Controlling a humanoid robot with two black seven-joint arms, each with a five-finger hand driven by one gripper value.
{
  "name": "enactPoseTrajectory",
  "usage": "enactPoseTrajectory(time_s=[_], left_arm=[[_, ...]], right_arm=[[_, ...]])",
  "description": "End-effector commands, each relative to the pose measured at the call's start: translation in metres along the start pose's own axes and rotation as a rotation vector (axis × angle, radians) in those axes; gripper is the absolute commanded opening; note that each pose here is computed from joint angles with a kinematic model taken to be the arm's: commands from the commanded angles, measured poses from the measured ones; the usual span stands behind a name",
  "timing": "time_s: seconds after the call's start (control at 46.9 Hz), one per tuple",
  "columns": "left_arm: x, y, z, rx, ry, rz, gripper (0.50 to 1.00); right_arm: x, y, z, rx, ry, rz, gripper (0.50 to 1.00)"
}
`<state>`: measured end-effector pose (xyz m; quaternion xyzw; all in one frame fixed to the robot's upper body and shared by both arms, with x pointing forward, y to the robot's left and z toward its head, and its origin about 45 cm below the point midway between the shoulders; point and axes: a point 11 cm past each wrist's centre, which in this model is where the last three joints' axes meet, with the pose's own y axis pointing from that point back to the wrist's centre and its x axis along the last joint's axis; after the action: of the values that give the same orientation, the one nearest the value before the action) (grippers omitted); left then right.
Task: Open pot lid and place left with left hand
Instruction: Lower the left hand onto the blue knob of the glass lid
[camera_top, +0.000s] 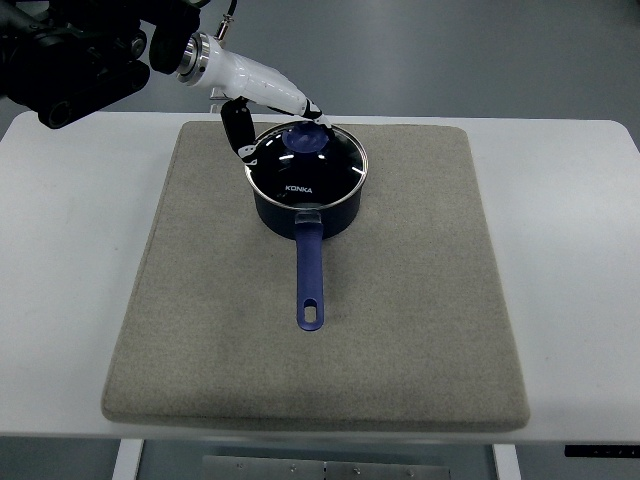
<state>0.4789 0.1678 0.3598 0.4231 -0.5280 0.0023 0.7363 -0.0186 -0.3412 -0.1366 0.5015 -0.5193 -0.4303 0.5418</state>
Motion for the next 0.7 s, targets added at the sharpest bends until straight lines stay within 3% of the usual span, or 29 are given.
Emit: enactPoseTrajectory(time_s=[0.0, 0.555, 0.683], left_arm=[[-0.001, 0.000, -0.001, 0.002, -0.001, -0.001, 0.990], [-0.006, -0.002, -0.003, 0.003, 0.011, 0.000, 0.981], [-0.005, -0.012, 0.001, -0.005, -0.003, 0.011, 0.981]], right_arm=[[0.000, 0.000, 0.000, 0.000, 0.000, 0.001, 0.917], [0.000, 0.000, 0.000, 0.000, 0.000, 0.000, 0.917], [0.000, 0.000, 0.000, 0.000, 0.000, 0.000, 0.917]])
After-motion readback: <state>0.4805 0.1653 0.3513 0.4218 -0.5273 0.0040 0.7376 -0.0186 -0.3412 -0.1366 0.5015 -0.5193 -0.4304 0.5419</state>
